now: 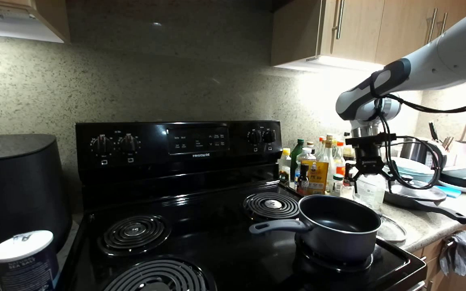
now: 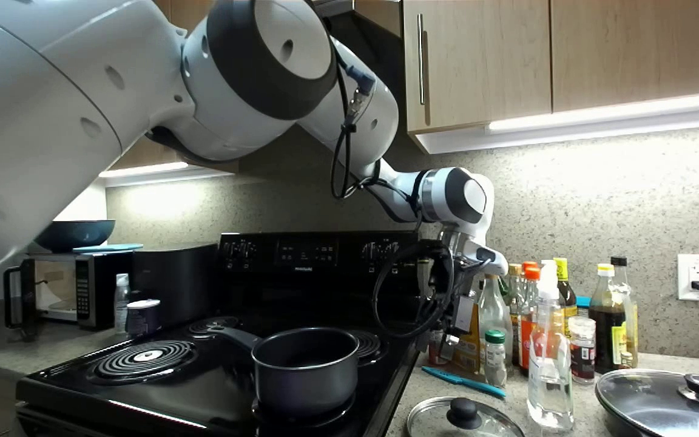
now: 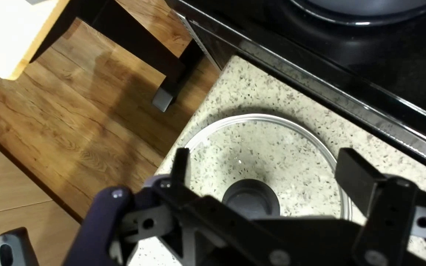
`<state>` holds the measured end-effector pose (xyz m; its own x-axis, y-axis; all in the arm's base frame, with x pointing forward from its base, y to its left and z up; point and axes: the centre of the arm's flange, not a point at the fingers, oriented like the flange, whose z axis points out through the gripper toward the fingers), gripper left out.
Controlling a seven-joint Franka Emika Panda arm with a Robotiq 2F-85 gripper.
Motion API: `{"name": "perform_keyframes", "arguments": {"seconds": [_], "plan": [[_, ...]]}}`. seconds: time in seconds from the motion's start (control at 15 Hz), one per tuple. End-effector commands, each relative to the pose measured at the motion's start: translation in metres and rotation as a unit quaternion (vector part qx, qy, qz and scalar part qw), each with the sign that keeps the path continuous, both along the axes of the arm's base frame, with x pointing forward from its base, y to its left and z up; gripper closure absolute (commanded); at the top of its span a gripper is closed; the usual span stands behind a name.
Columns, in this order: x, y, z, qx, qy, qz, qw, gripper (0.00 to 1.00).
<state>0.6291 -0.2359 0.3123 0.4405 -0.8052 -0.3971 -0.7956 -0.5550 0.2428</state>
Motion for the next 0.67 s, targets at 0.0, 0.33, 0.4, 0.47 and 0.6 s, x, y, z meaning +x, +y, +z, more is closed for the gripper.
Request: {"name": "perform_keyframes", "arguments": {"seconds": [0.0, 0.33, 0.4, 0.47, 0.6], "plan": [[0.003, -0.002, -0.002, -0.001, -0.001, -0.002, 1.0, 0.0], [0.006, -0.006, -0.008, -0.007, 0.005, -0.002, 1.0, 0.0], [0.009, -0.008, -0.011, -0.005, -0.001, -0.009, 0.9999, 0.0], [0.011, -0.01, -0.013, -0.002, 0.004, -0.011, 0.9999, 0.0], [0.016, -0.014, -0.018, 0.006, 0.012, -0.018, 0.9997, 0.0]]}}
